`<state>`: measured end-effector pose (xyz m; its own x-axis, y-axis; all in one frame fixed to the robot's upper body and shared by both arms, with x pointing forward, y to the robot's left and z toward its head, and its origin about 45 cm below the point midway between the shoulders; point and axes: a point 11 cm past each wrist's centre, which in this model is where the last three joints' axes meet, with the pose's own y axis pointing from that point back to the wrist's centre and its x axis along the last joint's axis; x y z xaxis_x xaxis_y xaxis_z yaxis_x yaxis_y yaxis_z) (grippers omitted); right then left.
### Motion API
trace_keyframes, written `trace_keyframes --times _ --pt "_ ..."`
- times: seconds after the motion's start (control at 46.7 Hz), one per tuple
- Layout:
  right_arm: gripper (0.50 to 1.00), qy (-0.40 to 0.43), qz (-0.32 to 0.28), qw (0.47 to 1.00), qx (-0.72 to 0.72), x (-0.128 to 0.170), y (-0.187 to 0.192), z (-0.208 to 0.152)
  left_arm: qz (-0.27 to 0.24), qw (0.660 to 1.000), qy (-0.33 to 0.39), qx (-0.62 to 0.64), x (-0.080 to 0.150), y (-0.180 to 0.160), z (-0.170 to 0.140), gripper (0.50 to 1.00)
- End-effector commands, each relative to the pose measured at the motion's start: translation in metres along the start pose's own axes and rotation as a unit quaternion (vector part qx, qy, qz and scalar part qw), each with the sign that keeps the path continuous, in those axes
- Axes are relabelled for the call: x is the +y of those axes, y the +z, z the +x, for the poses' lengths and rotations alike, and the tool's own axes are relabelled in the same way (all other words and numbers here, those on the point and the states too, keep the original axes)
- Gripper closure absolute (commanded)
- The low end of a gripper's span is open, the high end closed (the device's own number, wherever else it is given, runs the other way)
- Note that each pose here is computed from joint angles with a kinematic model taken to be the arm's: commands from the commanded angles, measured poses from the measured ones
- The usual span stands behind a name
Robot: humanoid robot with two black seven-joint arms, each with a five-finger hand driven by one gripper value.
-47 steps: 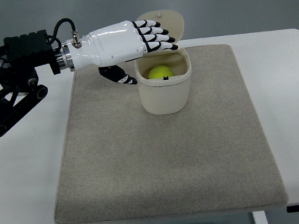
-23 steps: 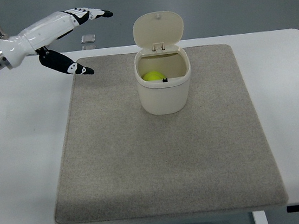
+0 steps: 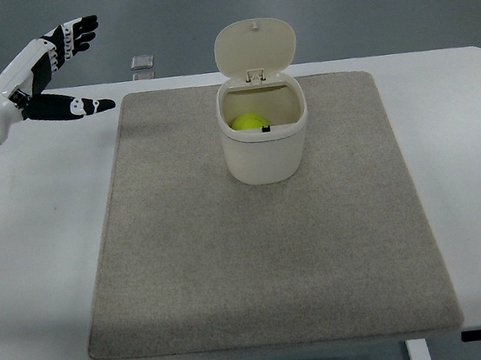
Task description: Put tennis ball into box with left hand
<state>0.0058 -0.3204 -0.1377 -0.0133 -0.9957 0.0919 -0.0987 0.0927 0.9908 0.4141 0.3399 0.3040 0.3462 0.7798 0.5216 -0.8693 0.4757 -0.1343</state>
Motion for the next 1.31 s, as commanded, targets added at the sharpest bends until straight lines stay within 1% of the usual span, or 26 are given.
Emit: trace_keyframes --times 0.0,0.15,0.257,0.343,0.407,0.493,0.6,0.749,0.835,1.285 --pt "0.597 0.0 0.0 1.0 0.0 0.0 0.0 0.0 0.001 1.0 0.004 0.003 0.001 -0.001 0.0 0.508" --pt "0.597 0.0 0.0 1.0 0.0 0.0 0.0 0.0 0.014 0.999 0.02 0.022 0.002 -0.01 0.007 0.508" --pt "0.597 0.0 0.0 1.0 0.0 0.0 0.0 0.0 0.027 0.992 0.046 0.113 -0.001 -0.027 0.008 0.508" --pt "0.597 0.0 0.0 1.0 0.0 0.0 0.0 0.0 0.028 0.978 0.043 0.203 0.003 -0.036 0.015 0.508" --pt "0.597 0.0 0.0 1.0 0.0 0.0 0.0 0.0 0.035 0.967 0.025 0.251 0.007 -0.041 0.018 0.508" --pt "0.597 0.0 0.0 1.0 -0.001 0.0 0.0 0.0 0.06 0.954 0.012 0.294 0.008 -0.046 0.023 0.508" --pt "0.597 0.0 0.0 1.0 -0.001 0.0 0.0 0.0 0.09 0.933 0.029 0.348 0.012 -0.053 0.035 0.508" --pt "0.597 0.0 0.0 1.0 0.0 0.0 0.0 0.0 0.125 0.902 0.025 0.413 0.02 -0.064 0.033 0.508" --pt "0.597 0.0 0.0 1.0 0.0 0.0 0.0 0.0 0.13 0.892 0.017 0.432 0.021 -0.065 0.03 0.508" --pt "0.597 0.0 0.0 1.0 0.0 0.0 0.0 0.0 0.135 0.888 0.018 0.44 0.021 -0.07 0.023 0.508"
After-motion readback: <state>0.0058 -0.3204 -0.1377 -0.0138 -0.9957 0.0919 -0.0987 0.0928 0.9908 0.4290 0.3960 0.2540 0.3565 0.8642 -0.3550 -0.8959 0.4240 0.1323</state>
